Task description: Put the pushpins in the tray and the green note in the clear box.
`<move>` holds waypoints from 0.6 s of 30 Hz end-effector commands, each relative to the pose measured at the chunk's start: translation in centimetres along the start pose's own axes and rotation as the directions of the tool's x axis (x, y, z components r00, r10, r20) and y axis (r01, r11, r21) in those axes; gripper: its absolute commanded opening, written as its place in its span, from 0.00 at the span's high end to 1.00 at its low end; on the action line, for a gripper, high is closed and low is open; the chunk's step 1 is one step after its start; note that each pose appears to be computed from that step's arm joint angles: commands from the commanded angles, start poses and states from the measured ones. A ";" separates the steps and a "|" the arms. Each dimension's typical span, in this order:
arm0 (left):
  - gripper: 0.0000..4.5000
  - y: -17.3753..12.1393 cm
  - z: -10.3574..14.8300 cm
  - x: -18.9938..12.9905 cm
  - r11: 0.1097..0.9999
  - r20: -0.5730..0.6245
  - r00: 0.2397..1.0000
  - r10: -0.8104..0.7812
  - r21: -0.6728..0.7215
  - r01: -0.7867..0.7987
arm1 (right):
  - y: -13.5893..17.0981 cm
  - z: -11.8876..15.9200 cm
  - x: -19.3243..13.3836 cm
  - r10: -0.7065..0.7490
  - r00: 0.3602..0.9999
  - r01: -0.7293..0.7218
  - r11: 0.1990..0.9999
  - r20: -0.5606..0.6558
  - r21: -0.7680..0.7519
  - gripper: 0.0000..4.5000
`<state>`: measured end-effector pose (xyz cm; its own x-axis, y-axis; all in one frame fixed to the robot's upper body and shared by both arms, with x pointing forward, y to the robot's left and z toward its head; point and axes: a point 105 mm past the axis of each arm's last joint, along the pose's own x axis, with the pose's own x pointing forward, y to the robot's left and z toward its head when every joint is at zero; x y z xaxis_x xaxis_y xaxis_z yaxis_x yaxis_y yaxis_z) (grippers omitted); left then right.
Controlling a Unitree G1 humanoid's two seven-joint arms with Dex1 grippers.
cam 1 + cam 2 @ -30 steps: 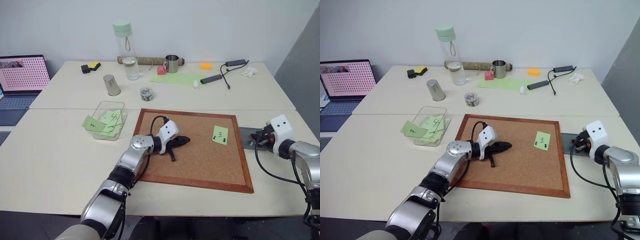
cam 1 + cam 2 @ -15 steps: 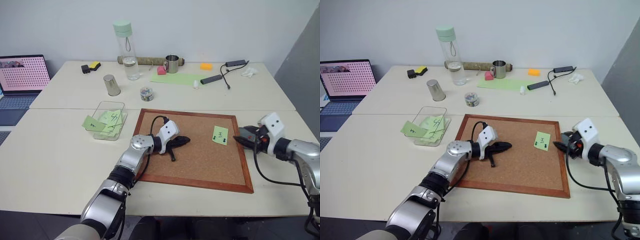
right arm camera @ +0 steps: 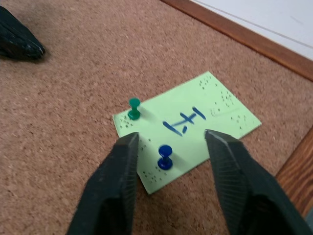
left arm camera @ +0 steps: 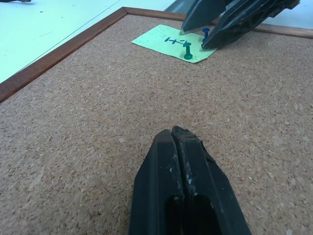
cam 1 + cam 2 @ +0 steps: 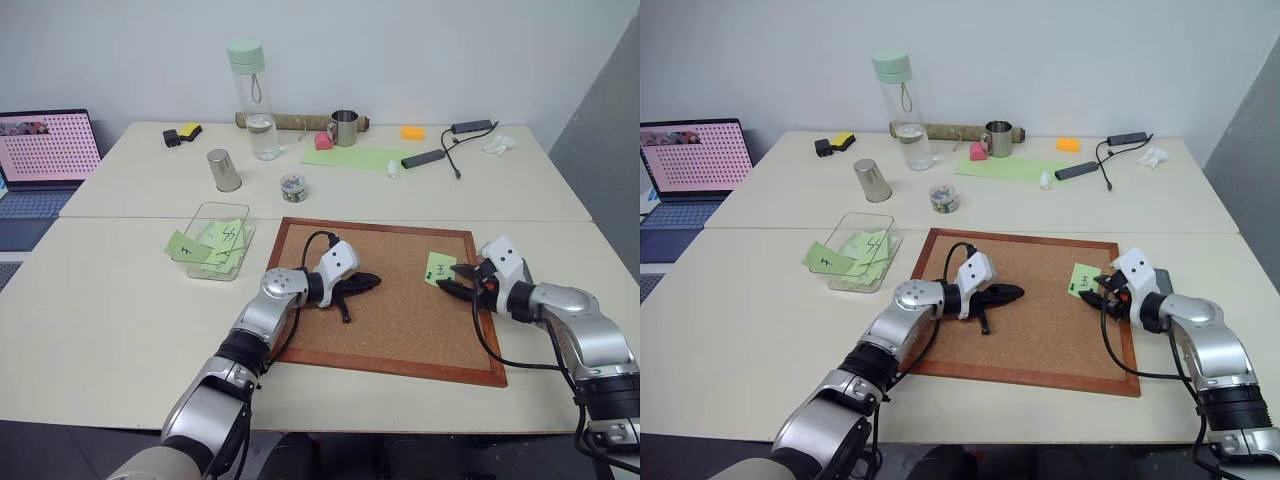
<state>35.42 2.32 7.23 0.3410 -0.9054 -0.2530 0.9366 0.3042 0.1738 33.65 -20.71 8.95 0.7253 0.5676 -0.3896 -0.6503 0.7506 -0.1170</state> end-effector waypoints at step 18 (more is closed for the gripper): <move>1.00 -0.8 -3.0 -0.3 0.999 -0.090 0.996 -0.006 -0.050 0.002 | 0.1 4.2 -1.9 0.029 0.987 -0.030 1.000 0.161 0.004 0.99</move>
<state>35.41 2.34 7.17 0.3439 -0.9038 -0.2549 0.9355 0.3062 0.1764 33.15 -20.11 10.88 0.7150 0.6263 -0.3107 -0.6752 0.7339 -0.0744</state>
